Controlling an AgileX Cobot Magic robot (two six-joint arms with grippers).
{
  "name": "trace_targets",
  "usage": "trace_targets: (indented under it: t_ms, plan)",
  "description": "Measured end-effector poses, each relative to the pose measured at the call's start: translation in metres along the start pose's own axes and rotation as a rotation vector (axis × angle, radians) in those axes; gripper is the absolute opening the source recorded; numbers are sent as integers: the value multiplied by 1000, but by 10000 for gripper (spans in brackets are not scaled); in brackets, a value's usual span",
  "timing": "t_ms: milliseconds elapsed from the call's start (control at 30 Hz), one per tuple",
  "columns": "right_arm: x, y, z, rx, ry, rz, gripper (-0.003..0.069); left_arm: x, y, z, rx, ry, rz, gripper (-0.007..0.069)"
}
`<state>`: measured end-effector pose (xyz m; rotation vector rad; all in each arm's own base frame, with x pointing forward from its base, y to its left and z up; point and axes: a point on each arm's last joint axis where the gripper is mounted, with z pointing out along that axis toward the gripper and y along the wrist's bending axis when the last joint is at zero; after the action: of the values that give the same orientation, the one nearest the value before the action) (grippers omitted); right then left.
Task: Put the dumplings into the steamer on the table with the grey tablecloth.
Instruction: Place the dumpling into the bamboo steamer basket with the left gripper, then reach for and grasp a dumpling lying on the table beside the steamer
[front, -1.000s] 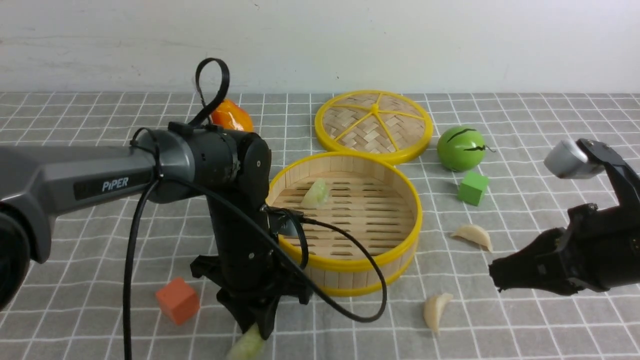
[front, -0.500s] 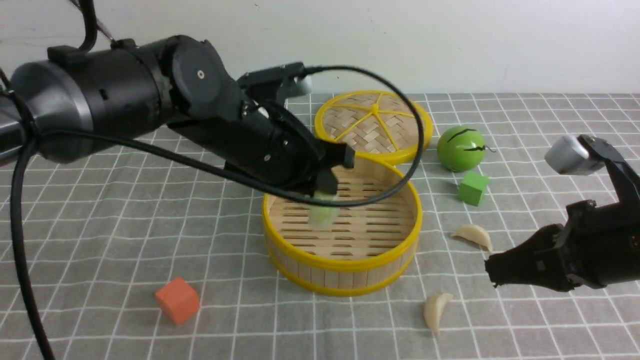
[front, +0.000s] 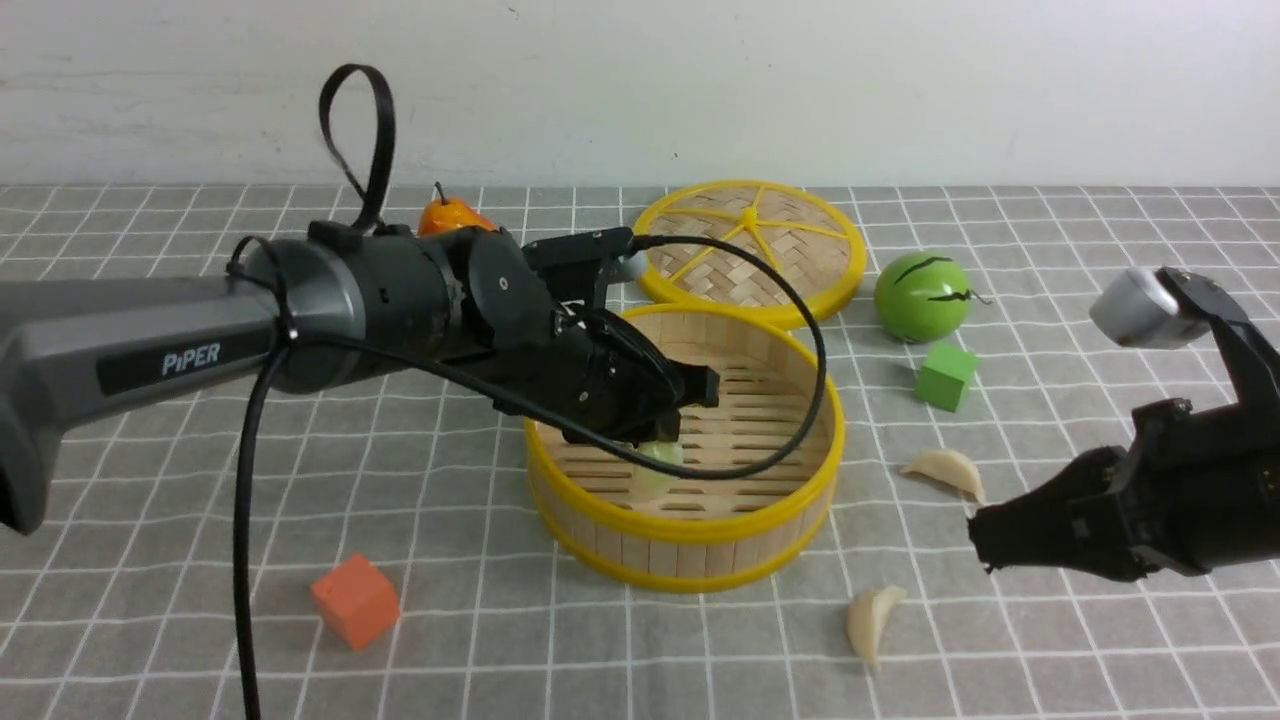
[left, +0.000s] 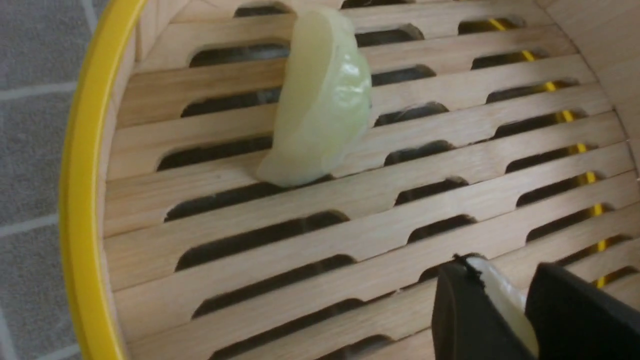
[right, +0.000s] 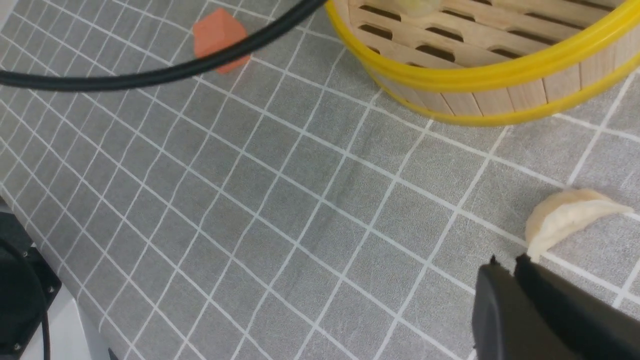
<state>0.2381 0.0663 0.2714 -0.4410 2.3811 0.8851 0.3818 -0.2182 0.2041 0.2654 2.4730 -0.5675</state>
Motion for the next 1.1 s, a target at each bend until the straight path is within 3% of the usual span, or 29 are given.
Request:
trace_targets:
  t_ms: [133, 333, 533, 667, 800, 933, 1100]
  plan:
    - [0, 0, 0, 0, 0, 0, 41, 1, 4, 0, -47, 19, 112, 298]
    - [-2, 2, 0, -28, -21, 26, 43, 0, 6, -1, -65, 5, 154, 428]
    - [-4, 8, 0, -84, -37, 37, 51, -13, -4, -27, -52, -20, 181, 447]
    - [-4, 7, 0, -73, -45, 31, 59, -44, -30, -104, -27, -86, 254, 390]
    - [-4, -4, 2, 31, -36, -14, 69, -48, -49, -197, -13, -117, 310, 216]
    - [-13, -28, 7, 206, -48, -44, 130, -12, -50, -265, -18, -64, 329, 3]
    - [-39, -58, 21, 336, -13, -111, 295, 55, -28, -292, -57, -34, 348, -14]
